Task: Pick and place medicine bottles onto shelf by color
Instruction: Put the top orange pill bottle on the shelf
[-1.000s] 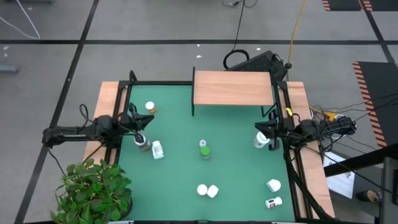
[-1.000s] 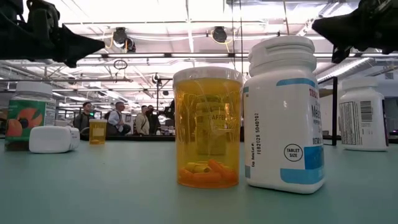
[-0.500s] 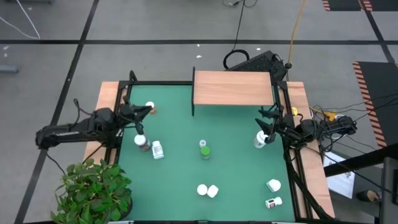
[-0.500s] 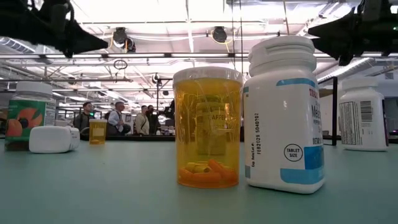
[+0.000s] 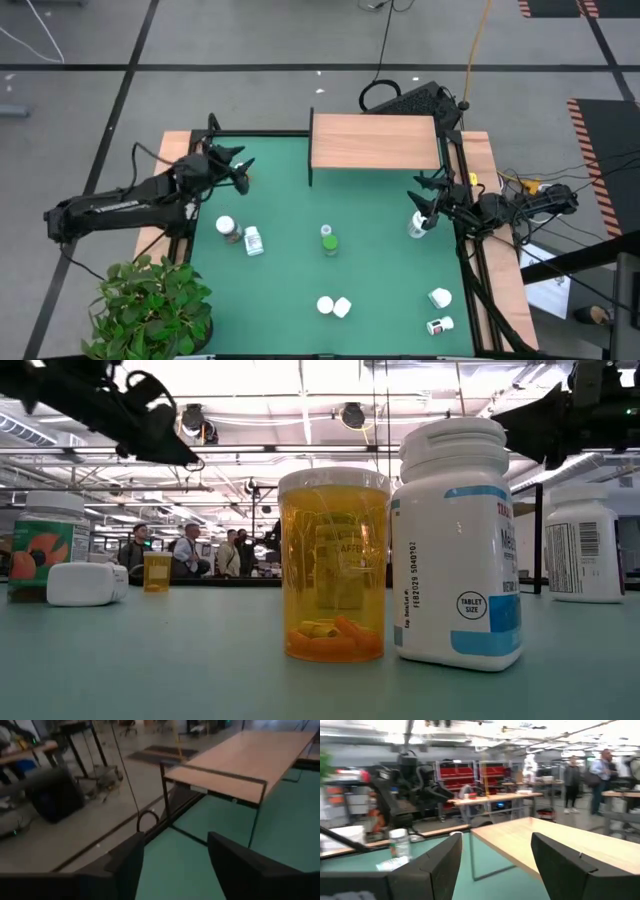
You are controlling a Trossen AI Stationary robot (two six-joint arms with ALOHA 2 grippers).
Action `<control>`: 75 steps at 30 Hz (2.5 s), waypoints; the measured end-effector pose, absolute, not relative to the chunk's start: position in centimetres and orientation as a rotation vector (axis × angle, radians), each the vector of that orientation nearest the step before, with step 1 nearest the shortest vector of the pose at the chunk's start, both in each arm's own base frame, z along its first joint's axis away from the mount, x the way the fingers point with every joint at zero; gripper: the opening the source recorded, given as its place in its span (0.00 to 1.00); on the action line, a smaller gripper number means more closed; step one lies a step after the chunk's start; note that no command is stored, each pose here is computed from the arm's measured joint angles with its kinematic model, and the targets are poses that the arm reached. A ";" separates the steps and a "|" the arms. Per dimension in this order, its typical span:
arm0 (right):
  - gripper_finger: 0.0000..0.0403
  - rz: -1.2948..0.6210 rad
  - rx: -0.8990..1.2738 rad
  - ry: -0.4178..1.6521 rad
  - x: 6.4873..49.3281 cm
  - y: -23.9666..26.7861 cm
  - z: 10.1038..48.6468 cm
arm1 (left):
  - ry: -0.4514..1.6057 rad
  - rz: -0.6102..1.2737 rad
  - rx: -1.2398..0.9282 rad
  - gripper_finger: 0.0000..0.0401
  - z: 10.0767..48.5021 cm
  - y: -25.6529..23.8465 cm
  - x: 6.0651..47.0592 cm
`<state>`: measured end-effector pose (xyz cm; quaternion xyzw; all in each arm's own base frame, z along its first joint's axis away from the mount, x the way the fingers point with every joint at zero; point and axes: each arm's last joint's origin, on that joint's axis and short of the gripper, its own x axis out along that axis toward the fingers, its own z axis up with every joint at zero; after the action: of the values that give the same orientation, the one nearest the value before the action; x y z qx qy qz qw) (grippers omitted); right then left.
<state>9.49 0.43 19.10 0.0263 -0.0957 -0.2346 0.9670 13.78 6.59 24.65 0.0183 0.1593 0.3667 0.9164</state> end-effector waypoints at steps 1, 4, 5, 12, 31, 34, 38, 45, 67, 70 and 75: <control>0.58 -0.491 0.058 -0.189 9.5 0.4 19.1 | 0.362 0.765 0.026 0.59 24.7 6.9 13.9; 0.58 -0.489 0.073 -0.179 9.6 0.4 18.9 | 0.450 0.818 -0.026 0.63 25.4 7.9 14.1; 0.58 -0.487 0.083 -0.177 9.7 0.4 18.9 | 0.481 0.833 -0.045 0.65 25.7 8.2 14.1; 0.58 -0.482 0.094 -0.113 10.2 0.6 18.2 | 0.639 0.871 -0.206 0.74 27.4 10.9 13.9; 0.59 -0.482 0.111 -0.029 11.1 0.8 17.2 | 0.994 0.909 -0.547 0.90 21.0 14.4 14.9; 0.59 -0.482 0.111 -0.030 11.1 0.8 17.2 | 1.013 0.908 -0.550 0.90 20.5 14.6 15.1; 0.59 -0.482 0.118 -0.031 11.1 0.8 17.2 | 1.050 0.911 -0.561 0.90 19.9 14.8 15.3; 0.59 -0.481 0.119 -0.032 11.1 0.8 17.2 | 1.116 0.916 -0.588 0.90 18.6 15.2 15.7; 0.59 -0.482 0.121 -0.035 11.1 0.8 17.3 | 1.114 0.919 -0.613 0.52 18.9 15.5 16.2; 0.58 -0.482 0.121 -0.036 11.1 0.8 17.3 | 1.106 0.902 -0.601 0.54 21.0 15.6 17.0; 0.58 -0.482 0.121 -0.036 11.1 0.8 17.3 | 1.056 0.880 -0.507 0.56 26.4 15.6 18.9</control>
<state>11.08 0.81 17.27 0.0599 -0.0178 -0.2385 0.9691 18.86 15.56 26.37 -0.2314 0.4820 0.4015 0.7436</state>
